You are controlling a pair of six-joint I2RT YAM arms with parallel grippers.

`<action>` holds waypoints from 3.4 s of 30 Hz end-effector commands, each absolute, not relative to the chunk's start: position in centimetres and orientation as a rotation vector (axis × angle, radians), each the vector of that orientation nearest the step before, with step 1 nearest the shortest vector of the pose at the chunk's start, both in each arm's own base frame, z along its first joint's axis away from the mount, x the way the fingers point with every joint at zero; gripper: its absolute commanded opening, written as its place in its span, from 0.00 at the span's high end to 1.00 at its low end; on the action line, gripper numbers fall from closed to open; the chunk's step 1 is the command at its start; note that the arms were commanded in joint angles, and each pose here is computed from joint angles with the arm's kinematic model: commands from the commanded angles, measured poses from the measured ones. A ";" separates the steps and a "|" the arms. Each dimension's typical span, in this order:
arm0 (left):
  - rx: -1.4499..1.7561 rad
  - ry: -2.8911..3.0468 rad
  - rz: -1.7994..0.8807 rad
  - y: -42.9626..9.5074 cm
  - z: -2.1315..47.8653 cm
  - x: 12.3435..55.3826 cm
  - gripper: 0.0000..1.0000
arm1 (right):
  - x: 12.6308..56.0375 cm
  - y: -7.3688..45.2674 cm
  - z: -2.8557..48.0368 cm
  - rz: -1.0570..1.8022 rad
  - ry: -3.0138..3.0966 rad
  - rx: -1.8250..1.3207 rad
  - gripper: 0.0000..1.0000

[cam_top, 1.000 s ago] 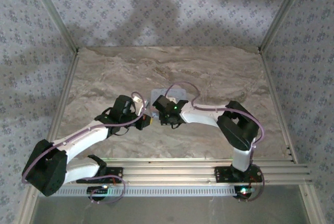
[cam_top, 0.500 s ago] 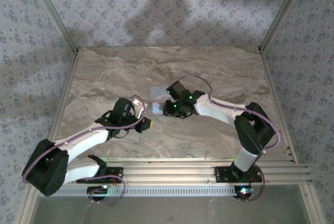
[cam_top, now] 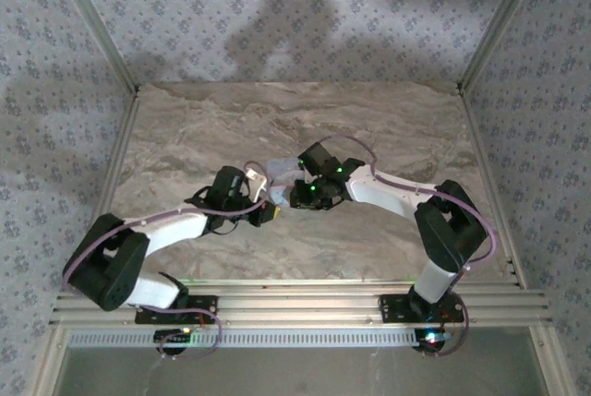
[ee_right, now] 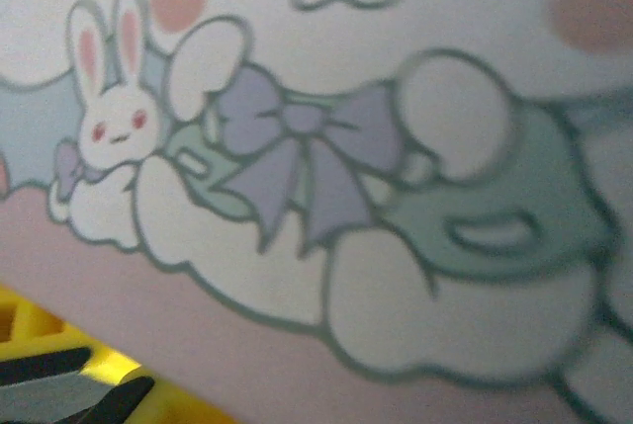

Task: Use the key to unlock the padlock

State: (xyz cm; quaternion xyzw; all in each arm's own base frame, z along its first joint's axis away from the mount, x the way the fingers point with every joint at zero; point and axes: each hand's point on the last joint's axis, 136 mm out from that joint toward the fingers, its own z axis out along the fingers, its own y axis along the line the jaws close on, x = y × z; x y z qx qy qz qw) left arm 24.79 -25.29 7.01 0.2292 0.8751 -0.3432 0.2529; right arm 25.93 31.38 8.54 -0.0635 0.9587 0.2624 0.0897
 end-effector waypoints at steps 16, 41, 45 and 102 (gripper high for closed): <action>0.693 2.212 -0.988 -25.0 9.6 24.8 1.00 | 26.5 32.2 11.5 1.090 2.858 -0.147 1.00; 0.710 2.058 -1.159 -27.9 13.5 22.4 1.00 | 27.2 31.2 16.7 1.276 2.763 -0.082 1.00; 0.705 2.064 -1.196 -28.6 13.2 22.5 1.00 | 27.3 31.6 16.9 1.303 2.743 -0.074 1.00; 0.690 1.961 -1.139 -28.9 14.8 23.2 1.00 | 26.0 30.3 17.2 1.387 2.770 -0.013 1.00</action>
